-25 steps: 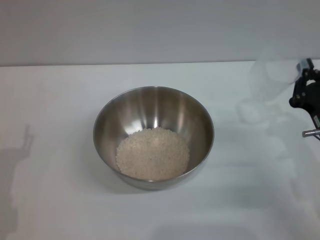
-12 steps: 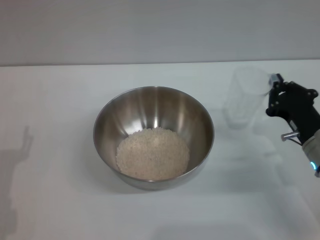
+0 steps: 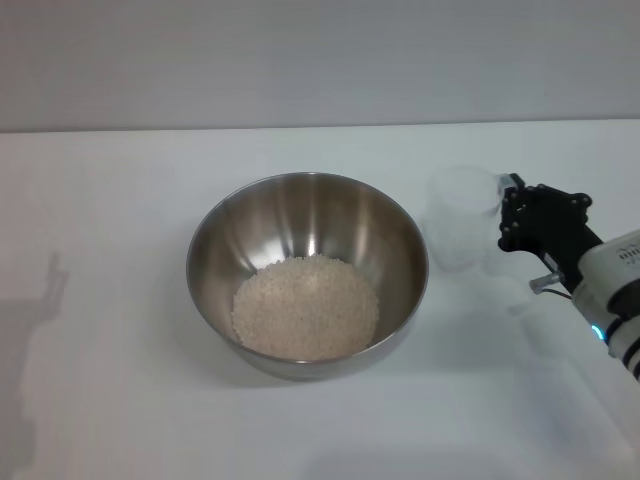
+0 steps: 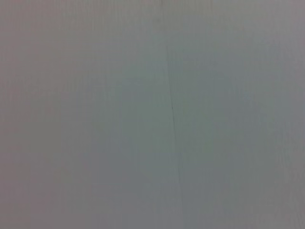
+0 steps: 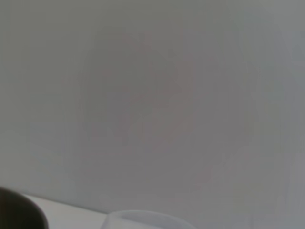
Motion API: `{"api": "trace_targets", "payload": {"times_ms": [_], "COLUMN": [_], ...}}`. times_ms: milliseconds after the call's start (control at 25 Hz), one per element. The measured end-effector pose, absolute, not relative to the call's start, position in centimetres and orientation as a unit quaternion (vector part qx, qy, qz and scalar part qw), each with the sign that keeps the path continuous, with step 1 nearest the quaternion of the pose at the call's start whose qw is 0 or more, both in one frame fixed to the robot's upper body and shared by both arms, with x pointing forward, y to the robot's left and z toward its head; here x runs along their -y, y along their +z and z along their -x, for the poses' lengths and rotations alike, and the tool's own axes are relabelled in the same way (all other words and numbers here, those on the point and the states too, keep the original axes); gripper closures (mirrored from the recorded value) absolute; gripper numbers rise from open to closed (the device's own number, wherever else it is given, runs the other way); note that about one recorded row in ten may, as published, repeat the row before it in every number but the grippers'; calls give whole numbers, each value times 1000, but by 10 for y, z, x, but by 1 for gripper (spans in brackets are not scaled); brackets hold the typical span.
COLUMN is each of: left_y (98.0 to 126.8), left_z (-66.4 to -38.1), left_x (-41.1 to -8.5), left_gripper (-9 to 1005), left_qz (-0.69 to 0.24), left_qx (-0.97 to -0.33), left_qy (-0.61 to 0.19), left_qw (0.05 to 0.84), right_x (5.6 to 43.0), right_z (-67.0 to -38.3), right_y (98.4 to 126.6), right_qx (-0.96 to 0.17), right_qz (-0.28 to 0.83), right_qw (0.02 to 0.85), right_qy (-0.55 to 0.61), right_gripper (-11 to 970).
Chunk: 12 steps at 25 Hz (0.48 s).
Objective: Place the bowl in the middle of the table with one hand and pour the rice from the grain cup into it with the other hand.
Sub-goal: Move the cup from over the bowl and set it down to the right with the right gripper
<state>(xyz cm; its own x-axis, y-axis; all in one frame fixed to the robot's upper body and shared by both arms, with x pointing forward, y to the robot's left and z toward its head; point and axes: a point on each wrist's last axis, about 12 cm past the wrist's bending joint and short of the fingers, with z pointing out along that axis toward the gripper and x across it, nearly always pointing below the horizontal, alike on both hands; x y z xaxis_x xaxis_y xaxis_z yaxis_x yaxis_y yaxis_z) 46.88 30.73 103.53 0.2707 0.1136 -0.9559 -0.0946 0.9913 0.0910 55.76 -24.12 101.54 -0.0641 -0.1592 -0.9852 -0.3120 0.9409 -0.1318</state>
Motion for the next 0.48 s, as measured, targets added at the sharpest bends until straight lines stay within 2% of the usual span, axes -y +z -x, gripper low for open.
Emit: {"api": "trace_targets", "payload": {"times_ms": [480], "left_y": [1035], "left_z": [-470], "left_x": [-308], "left_gripper": [195], "left_qz": [-9], "left_qx": [-601], "left_qy": [66], "left_qw": [797], "right_x": [227], "right_z": [-566], "right_y": [1012], "right_qx": [-741], "right_qz": [211], "right_qw": [634], "right_qy": [63], "right_gripper": [940]}}
